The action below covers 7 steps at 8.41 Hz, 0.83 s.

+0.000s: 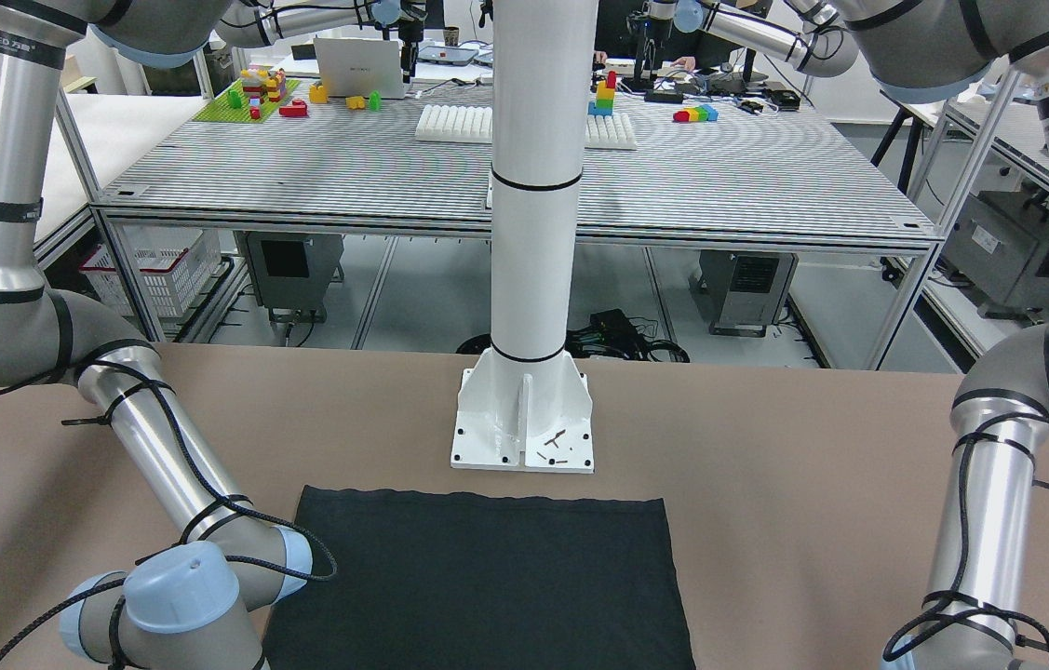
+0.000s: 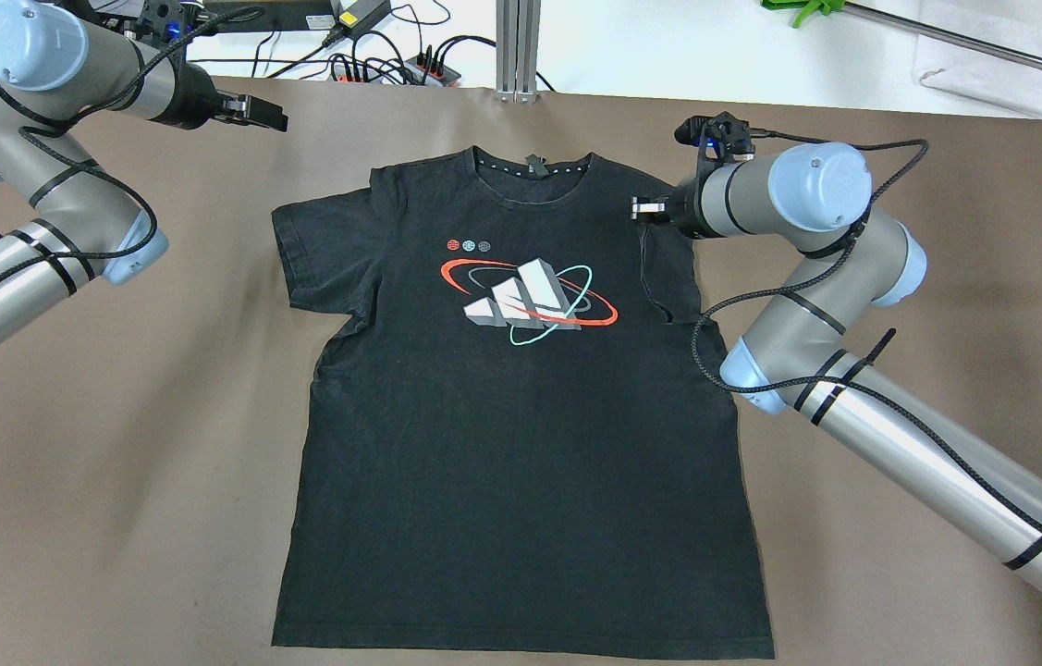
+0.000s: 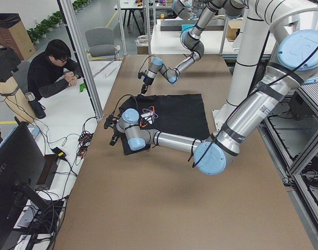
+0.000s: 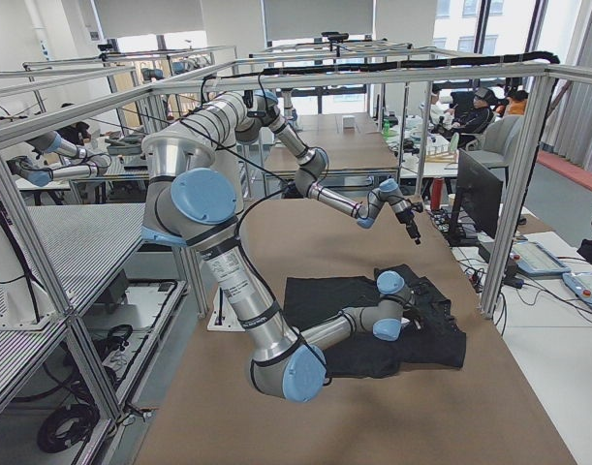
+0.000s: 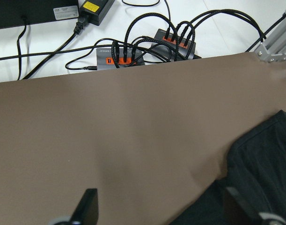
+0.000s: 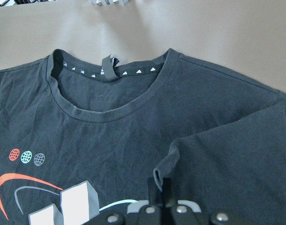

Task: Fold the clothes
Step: 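Grasp the sleeve nearest the right gripper and fold it onto the shirt's chest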

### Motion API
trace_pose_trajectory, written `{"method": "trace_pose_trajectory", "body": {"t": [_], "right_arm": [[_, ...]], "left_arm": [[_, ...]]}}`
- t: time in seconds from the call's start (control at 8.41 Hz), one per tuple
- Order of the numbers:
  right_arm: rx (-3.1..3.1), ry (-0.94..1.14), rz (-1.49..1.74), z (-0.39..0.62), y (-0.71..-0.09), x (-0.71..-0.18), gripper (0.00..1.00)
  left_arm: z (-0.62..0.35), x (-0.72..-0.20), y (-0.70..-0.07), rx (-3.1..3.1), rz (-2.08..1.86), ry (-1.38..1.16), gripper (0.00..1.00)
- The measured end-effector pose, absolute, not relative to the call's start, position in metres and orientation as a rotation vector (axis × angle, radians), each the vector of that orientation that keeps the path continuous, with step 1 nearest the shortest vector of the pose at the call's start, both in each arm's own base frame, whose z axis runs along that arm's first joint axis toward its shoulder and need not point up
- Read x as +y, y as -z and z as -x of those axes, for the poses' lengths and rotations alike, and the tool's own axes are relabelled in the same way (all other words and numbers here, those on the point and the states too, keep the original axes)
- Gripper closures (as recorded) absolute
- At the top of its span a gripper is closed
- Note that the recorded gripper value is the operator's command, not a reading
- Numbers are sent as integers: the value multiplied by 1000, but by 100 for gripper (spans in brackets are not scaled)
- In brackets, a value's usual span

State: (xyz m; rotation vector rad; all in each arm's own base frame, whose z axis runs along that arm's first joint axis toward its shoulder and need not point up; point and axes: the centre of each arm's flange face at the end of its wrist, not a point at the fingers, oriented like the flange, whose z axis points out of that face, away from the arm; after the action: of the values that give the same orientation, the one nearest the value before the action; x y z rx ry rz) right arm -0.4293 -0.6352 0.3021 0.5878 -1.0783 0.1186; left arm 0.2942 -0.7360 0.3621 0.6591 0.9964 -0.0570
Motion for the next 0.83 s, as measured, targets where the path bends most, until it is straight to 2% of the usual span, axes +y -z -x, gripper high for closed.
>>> {"method": "trace_pose_trajectory", "body": {"t": [0.24,0.36,0.48,0.83], "right_arm": [[-1077,-124,-604,443,-294,-630,100],[-1078,-126,-608,448,-291,-628,15],[-1079,-128,-610,452,-288,-628,6],[-1064,-140,-623,455,-291,-631,6]], "left_arm": [[-295,-738,-362,994,-658,58,6],[-296,-739,-362,993,-657,58,6],[-296,-739,-362,993,-657,58,6],[-297,-740,-362,989,-657,60,6]]}}
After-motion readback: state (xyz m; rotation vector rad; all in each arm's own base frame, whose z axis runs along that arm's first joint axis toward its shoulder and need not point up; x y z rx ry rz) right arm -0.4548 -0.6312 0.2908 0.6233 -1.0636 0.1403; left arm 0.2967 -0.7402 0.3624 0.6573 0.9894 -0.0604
